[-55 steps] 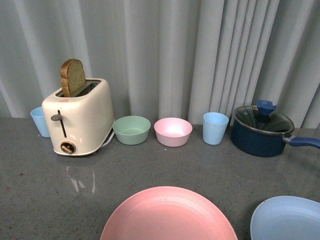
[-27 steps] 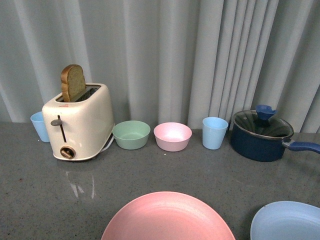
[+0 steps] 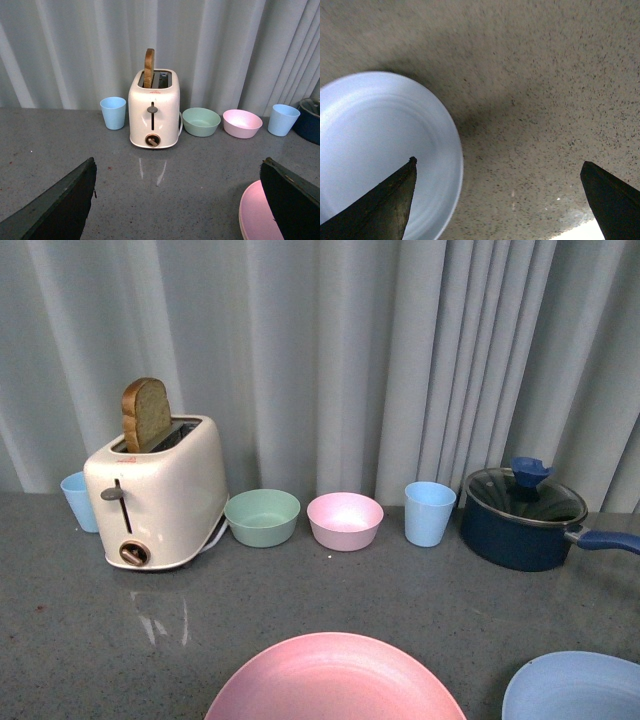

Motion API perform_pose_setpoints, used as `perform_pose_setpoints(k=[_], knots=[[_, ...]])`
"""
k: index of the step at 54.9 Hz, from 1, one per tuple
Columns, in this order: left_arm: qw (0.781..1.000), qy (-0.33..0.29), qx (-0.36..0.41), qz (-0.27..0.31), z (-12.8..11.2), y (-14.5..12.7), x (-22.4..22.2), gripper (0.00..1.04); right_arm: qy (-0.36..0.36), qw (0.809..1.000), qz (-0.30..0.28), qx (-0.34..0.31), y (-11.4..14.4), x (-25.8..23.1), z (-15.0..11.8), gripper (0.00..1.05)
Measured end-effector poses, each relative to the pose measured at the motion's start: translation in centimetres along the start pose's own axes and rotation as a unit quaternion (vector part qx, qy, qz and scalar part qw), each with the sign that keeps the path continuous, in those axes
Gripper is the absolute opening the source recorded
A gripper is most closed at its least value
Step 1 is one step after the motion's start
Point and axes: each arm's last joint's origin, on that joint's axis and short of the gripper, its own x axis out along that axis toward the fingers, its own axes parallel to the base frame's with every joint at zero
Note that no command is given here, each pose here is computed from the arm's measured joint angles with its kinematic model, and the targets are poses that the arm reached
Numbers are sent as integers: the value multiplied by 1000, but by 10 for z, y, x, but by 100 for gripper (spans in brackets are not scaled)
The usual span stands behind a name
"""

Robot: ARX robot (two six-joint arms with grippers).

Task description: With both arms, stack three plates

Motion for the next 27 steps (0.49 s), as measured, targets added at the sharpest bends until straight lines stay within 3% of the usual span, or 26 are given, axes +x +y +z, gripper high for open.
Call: perform_pose_setpoints(k=[9, 27], knots=[[1000, 0, 0, 0, 0, 0, 0, 98, 11, 997, 15, -72, 2, 34, 11, 97], [1000, 0, 0, 0, 0, 0, 0, 98, 69, 990, 66, -101, 28, 77, -7, 97]])
